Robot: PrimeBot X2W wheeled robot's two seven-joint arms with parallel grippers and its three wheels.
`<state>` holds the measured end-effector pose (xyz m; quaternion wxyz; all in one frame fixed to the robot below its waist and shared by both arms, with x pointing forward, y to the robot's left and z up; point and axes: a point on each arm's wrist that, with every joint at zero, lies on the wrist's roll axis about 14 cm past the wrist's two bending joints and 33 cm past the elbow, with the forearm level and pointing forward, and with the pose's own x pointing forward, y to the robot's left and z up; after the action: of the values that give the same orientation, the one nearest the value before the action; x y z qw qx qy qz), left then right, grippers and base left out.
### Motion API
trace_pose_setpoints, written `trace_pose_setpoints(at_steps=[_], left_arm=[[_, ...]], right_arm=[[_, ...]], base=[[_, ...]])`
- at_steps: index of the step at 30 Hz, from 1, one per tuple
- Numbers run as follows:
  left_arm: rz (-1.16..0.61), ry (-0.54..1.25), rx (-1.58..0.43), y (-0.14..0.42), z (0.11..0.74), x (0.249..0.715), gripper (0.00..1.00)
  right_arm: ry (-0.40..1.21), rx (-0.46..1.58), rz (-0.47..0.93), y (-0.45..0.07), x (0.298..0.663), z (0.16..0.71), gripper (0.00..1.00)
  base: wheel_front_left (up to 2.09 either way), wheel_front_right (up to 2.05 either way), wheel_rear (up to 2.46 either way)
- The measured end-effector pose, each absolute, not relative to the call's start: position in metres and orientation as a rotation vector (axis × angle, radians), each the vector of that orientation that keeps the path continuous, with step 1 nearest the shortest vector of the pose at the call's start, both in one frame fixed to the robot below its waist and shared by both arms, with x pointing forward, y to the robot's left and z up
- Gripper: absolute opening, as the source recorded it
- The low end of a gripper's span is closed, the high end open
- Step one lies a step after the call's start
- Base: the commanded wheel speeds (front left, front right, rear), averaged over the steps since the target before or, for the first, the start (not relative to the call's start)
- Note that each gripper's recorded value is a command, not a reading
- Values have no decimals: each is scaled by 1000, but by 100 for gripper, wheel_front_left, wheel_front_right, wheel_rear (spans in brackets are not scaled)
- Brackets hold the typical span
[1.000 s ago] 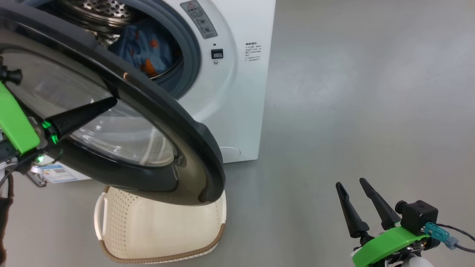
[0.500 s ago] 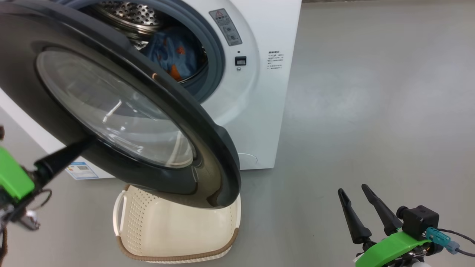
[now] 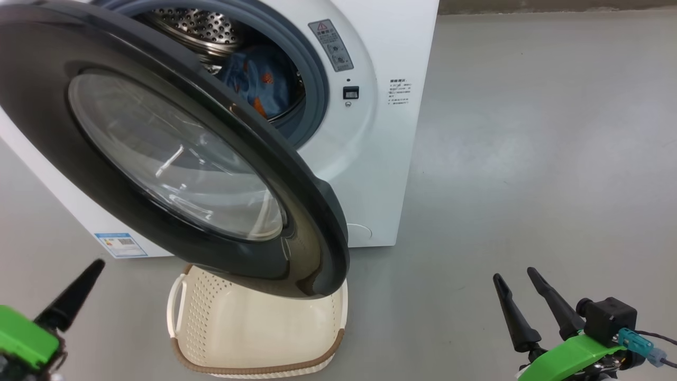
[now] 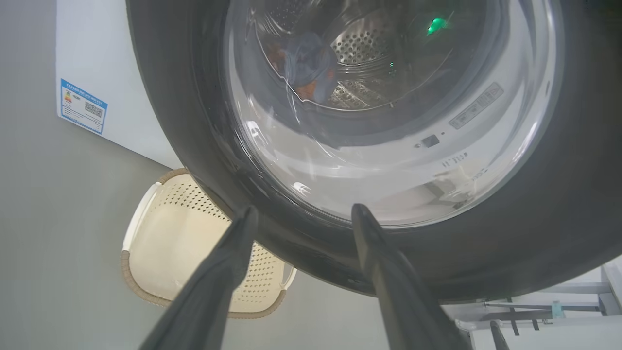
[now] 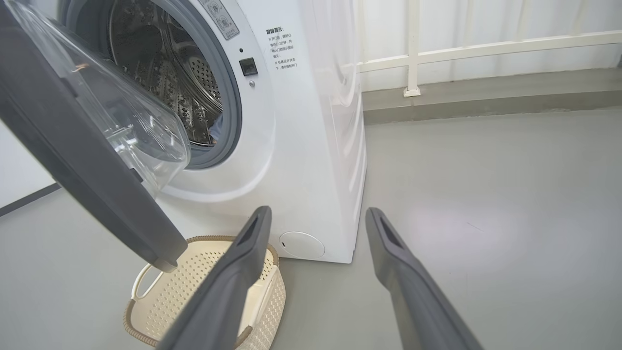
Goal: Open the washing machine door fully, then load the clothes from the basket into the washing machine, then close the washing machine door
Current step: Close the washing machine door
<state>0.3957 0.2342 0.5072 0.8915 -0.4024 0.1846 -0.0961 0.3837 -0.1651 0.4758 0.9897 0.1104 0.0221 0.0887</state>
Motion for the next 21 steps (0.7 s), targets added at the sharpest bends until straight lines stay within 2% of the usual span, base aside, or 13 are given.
trace_pose_setpoints(at_steps=[10, 21], left_arm=[[-58, 286, -798, 233, 467, 373, 100], [-50, 246, -614, 217, 435, 364, 100]], right_arm=[[56, 210, 130, -184, 376, 471, 100], [58, 205, 62, -207, 366, 468, 100]], base=[[0, 0, 0], [0, 0, 0]])
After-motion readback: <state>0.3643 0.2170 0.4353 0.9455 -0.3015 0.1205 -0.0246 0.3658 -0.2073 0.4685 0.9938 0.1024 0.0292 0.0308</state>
